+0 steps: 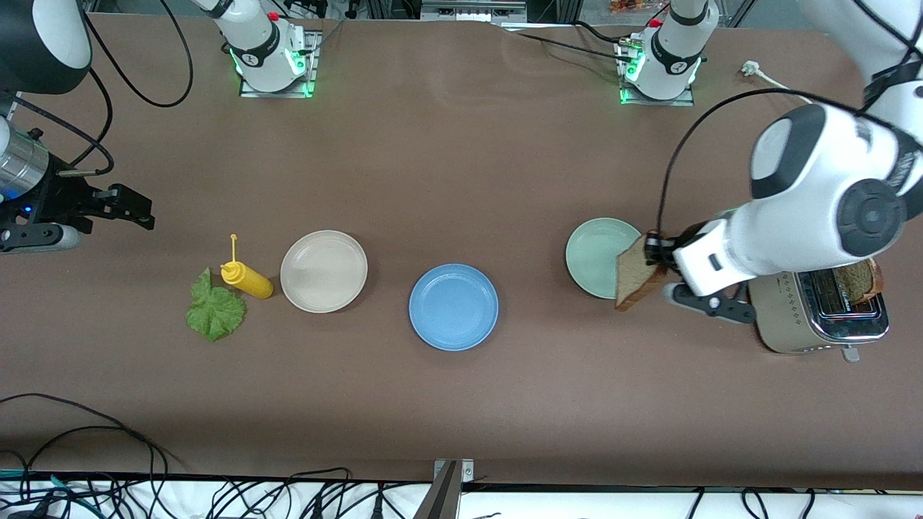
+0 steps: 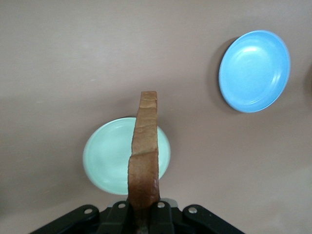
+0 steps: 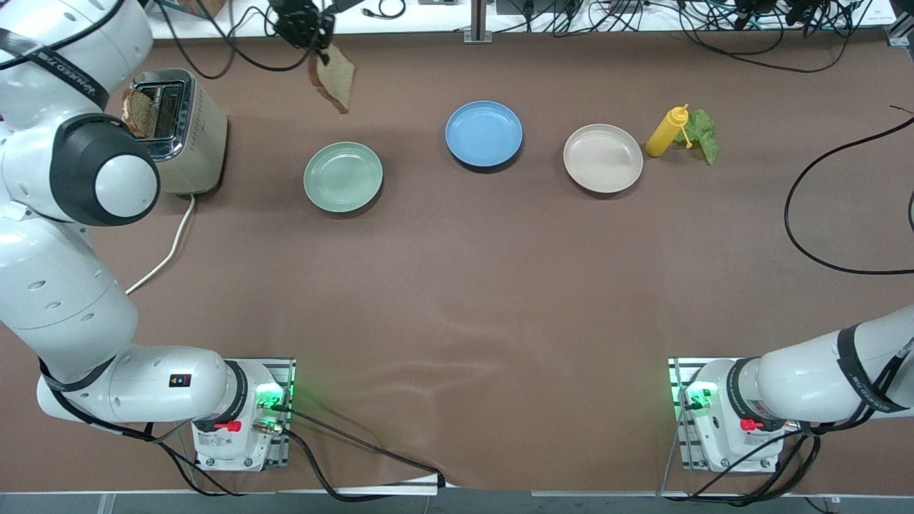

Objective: Make sandwich in blue plate with both arms
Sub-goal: 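Carry the bread slice with the left gripper over the blue plate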

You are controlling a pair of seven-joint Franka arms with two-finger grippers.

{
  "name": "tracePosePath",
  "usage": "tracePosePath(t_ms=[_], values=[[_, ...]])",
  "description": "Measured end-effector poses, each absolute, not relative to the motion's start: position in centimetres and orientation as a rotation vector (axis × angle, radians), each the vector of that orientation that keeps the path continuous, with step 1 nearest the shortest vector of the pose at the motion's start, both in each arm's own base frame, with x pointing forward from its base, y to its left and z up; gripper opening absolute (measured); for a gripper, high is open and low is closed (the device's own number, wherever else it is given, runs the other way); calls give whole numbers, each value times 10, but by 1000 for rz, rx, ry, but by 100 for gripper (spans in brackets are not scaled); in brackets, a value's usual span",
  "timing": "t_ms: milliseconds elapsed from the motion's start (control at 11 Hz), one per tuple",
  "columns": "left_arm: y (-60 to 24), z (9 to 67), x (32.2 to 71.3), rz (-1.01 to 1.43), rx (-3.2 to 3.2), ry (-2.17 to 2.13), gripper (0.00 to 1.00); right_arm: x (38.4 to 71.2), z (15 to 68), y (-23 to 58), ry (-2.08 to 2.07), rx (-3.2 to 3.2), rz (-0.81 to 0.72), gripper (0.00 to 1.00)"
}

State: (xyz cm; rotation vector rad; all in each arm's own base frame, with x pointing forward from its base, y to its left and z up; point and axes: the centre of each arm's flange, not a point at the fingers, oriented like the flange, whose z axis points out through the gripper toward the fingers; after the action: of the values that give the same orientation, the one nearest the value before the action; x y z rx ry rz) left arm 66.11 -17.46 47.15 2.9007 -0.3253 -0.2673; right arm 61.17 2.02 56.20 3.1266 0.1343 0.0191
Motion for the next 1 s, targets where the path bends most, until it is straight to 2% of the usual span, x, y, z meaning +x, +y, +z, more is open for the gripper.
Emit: tracePosePath(t_ms=[1000], values=[[-352, 370, 658, -210, 2691, 63, 9, 612, 562, 20, 134, 3127, 20, 100]])
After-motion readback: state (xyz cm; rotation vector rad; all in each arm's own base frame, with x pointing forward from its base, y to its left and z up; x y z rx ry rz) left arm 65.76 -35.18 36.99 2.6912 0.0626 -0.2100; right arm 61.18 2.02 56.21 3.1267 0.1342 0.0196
